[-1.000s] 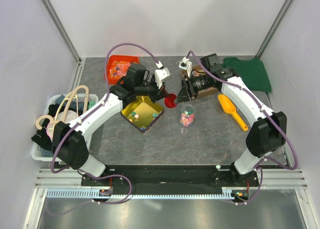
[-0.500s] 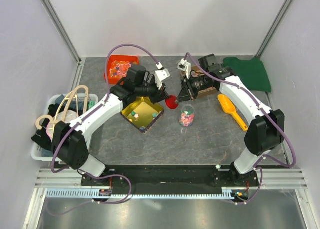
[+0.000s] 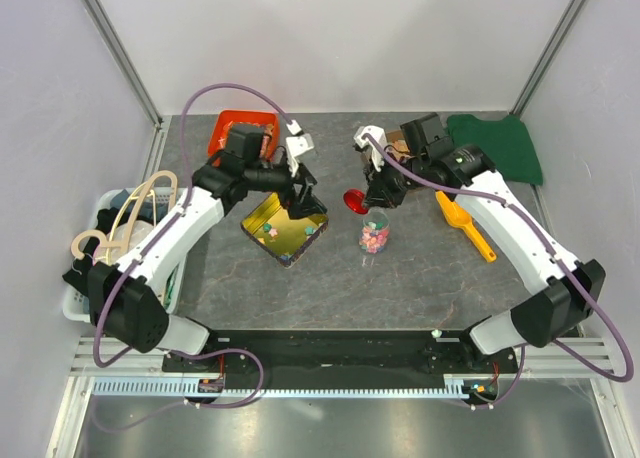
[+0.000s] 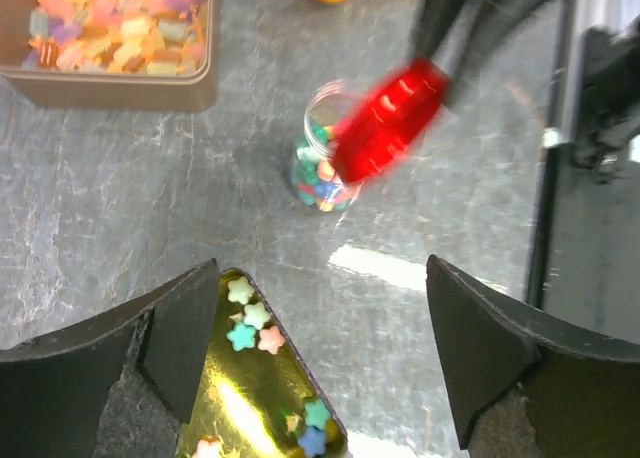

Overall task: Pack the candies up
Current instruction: Pick up the bottle lid at the center of the board.

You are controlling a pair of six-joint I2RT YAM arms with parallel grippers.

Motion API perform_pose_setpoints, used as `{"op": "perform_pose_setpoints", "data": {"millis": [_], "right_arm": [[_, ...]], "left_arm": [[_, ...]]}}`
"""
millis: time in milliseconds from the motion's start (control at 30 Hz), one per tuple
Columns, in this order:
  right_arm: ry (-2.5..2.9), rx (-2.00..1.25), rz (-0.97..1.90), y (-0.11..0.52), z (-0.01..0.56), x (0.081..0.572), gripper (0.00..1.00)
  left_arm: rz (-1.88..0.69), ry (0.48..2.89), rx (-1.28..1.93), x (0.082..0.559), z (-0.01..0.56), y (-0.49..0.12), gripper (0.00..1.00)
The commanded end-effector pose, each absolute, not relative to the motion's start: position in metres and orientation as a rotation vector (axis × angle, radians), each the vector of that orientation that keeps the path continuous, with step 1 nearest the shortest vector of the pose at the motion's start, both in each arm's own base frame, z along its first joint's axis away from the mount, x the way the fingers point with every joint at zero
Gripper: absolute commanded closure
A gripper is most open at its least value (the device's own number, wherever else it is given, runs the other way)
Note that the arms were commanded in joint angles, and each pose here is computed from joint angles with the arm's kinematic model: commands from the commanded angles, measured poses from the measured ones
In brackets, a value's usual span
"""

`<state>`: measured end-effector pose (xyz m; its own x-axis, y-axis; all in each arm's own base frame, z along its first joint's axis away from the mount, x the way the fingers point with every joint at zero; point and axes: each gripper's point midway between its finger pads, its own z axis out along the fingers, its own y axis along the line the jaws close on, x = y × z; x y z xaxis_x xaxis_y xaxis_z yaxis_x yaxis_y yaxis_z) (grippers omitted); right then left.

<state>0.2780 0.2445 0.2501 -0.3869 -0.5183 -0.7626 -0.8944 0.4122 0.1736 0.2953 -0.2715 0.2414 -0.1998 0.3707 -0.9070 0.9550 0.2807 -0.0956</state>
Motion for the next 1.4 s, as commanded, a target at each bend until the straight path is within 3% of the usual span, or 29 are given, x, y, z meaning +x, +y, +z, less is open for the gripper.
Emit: {"op": "perform_pose_setpoints", "data": {"millis": [0, 167, 400, 500, 1033, 1367], "right_arm": [[1.958, -1.208, 0.439, 0.221, 0.265, 0.294, 0.97], [1.835, -1.226, 0.040, 0.204, 0.286, 0.295, 0.98], [1.714, -1.276, -0.178, 0.197, 0.313, 0.304, 1.00], [1.638, -1.322, -0.256, 0.203, 0.320, 0.304, 1.00], [1.277, -1.395, -0.918, 0.186, 0.363, 0.327, 0.98], [0.947, -1.428, -1.173, 0.220, 0.332, 0.325, 0.97]], "left_arm": [[-1.112, 1.625, 1.219, 0.275, 0.288, -0.258, 0.07], [-1.401, 1.804, 1.185, 0.275, 0.277, -0.253, 0.06], [-1.670, 1.927, 1.160, 0.285, 0.271, -0.263, 0.07], [-1.744, 1.934, 1.137, 0.296, 0.278, -0.268, 0.02], [-1.716, 1.942, 1.063, 0.333, 0.309, -0.281, 0.01], [-1.748, 1.913, 1.030, 0.345, 0.309, -0.283, 0.01]]}}
